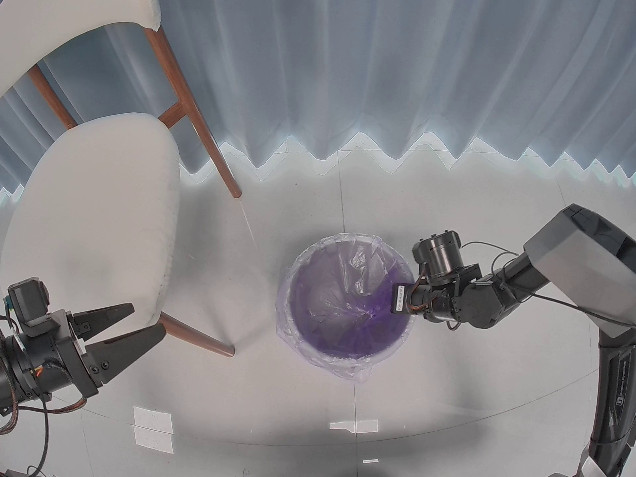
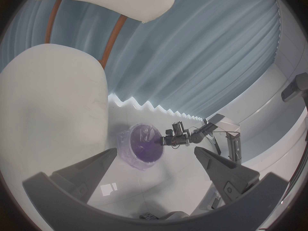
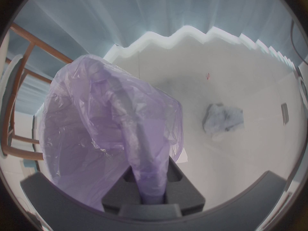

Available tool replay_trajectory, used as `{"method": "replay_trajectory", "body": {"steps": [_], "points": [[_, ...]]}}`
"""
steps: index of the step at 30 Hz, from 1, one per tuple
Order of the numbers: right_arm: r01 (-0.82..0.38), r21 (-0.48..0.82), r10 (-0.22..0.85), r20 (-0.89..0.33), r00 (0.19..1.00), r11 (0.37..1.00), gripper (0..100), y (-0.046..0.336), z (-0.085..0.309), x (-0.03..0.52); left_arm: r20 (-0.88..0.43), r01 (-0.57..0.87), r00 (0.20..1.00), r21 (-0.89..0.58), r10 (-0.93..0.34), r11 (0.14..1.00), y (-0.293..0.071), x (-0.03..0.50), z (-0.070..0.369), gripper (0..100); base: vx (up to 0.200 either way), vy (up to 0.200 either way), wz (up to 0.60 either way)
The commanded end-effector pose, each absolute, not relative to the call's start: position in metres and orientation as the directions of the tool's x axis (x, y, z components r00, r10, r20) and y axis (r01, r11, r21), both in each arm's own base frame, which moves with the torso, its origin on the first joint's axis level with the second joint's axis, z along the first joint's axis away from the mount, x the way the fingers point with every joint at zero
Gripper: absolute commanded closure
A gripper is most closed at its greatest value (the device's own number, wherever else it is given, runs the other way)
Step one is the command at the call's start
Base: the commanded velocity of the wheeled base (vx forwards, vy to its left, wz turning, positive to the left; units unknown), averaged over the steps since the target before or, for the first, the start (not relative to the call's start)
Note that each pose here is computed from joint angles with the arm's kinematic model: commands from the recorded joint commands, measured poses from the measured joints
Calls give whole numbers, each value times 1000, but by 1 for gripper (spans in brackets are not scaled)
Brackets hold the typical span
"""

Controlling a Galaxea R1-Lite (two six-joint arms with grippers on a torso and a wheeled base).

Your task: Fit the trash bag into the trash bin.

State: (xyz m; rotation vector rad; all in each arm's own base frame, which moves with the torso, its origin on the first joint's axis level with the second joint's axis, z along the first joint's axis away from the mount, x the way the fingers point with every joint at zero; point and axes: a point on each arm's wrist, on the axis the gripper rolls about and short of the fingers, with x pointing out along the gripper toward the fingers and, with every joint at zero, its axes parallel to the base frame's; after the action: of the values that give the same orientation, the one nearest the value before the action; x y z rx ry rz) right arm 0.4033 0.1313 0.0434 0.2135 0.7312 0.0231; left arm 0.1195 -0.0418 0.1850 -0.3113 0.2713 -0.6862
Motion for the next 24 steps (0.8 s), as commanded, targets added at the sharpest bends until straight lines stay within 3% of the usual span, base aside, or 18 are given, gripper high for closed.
{"method": "replay_trajectory", "body": {"steps": [1,5,15,24], "points": [[-21,178,126,-606,786,984,100,97,67,406,-183,591,702,-391,-689,706,-47,126,179,0,0,0,0],[-183,110,214,-550,807,977,100,88,70,412,-213,590,683,-402,-699,700,-52,137,176,0,0,0,0],[-417,-55,343,-477,809,907,100,94,57,426,-215,598,674,-403,-707,693,-56,142,177,0,0,0,0],[-439,-89,351,-471,810,894,100,97,48,437,-218,597,673,-404,-706,693,-56,142,176,0,0,0,0]]}}
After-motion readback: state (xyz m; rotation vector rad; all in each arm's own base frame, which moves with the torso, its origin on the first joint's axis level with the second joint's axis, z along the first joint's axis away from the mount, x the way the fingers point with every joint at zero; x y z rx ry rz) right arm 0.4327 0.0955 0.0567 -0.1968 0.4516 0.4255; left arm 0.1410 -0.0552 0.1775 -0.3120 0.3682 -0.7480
